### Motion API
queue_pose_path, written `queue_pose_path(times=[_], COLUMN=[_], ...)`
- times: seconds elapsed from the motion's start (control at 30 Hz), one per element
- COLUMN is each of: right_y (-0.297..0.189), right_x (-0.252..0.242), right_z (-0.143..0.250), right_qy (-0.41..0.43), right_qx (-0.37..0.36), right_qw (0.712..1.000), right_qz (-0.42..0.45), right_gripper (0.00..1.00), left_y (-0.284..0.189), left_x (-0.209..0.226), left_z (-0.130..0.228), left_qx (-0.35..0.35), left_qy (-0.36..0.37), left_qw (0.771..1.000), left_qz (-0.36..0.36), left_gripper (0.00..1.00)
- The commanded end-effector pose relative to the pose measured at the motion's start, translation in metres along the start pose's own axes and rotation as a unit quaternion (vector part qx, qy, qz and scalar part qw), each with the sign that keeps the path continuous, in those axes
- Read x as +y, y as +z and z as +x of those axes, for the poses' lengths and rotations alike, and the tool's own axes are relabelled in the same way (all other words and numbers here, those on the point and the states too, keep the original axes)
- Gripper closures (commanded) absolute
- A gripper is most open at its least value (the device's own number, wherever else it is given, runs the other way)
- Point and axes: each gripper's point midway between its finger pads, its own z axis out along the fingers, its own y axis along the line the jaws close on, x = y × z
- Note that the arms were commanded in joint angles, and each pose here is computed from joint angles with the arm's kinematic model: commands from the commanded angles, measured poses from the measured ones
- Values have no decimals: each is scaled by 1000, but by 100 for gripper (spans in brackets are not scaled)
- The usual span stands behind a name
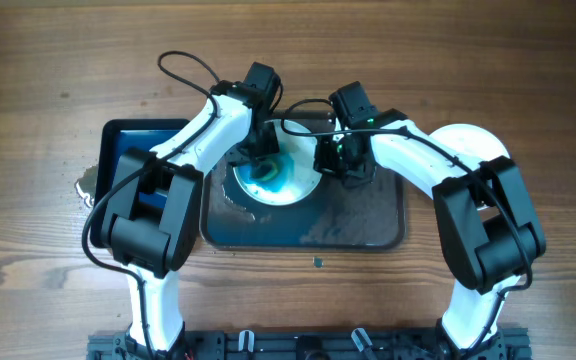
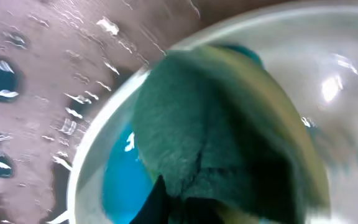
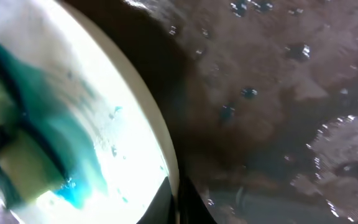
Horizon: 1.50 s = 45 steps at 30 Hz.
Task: Clean dirty plates on tray and stack at the side
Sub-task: 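Scrub the last plate with the sponge in the left gripper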
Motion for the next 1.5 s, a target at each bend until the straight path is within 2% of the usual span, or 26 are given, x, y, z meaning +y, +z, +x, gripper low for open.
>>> queue_pose_path(times=[0.0, 0.1, 0.2, 0.23, 0.3, 0.37, 0.47, 0.57, 0.67, 0.7, 0.73, 0.77, 0.8, 0.9, 0.93, 1.0, 1.07, 1.1, 1.17, 1.23, 1.33, 1.47], right_y=[-1, -1, -1, -1, -1, -1, -1, -1, -1, -1, -1, -1, -1, -1, -1, -1, -1, -1, -1, -1, -1, -1], right_x=[4, 4, 3, 3, 3, 3, 3, 3, 3, 3, 3, 3, 3, 3, 3, 3, 4, 4, 3, 3, 3, 2], right_z=[-8, -8, -7, -7, -7, -7, -7, -7, -8, -8, -8, -8, -8, -8, -8, -8, -8, -8, -8, -7, -7, -8], right_qy=[1, 1, 1, 1, 1, 1, 0, 1, 0, 0, 0, 0, 0, -2, -2, -2, -2, -2, -2, -1, -1, 3], right_qx=[-8, -8, -7, -7, -7, -7, -7, -7, -8, -8, -7, -7, -7, -7, -7, -7, -8, -8, -7, -6, -7, -8], right_qw=[1000, 1000, 1000, 1000, 1000, 1000, 1000, 1000, 1000, 1000, 1000, 1000, 1000, 1000, 1000, 1000, 1000, 1000, 1000, 1000, 1000, 1000], right_qz=[-6, -6, -5, -5, -5, -5, -5, -5, -6, -5, -6, -5, -6, -6, -5, -5, -6, -6, -5, -4, -5, -3], right_gripper=[96, 96, 96, 96, 96, 96, 96, 96, 96, 96, 96, 96, 96, 96, 96, 96, 96, 96, 96, 96, 96, 96], left_y=[4, -5, 0, 3, 13, 14, 15, 17, 17, 17, 17, 15, 9, -8, -6, 0, 11, 16, 15, 4, -26, -66], left_x=[-64, -94, -100, -97, -68, -38, 14, 47, 59, 45, 33, 19, -6, -53, -56, -55, -42, -27, 6, 28, 55, 64], left_z=[70, 68, 38, 27, -15, -42, -62, -46, -5, 15, 27, 38, 56, 77, 74, 60, 29, 6, -16, -23, -36, -47], left_qx=[139, 133, 74, 54, -22, -68, -104, -75, 2, 52, 82, 110, 148, 179, 168, 139, 83, 40, 5, 5, 19, 19], left_qy=[138, 134, 108, 93, 6, -71, -145, -159, -134, -69, -33, -1, 52, 132, 139, 127, 80, 40, -47, -96, -134, -140], left_qw=[964, 950, 962, 968, 988, 990, 984, 984, 987, 995, 996, 994, 984, 950, 951, 962, 982, 993, 998, 995, 991, 990], left_qz=[178, 247, 241, 227, 150, 97, 16, -42, -87, -55, -24, 12, 84, 217, 218, 199, 148, 108, 37, 1, -14, -4], left_gripper=[96, 96, 96, 96, 96, 96, 96, 96, 96, 96, 96, 96, 96, 96, 96, 96, 96, 96, 96, 96, 96, 96])
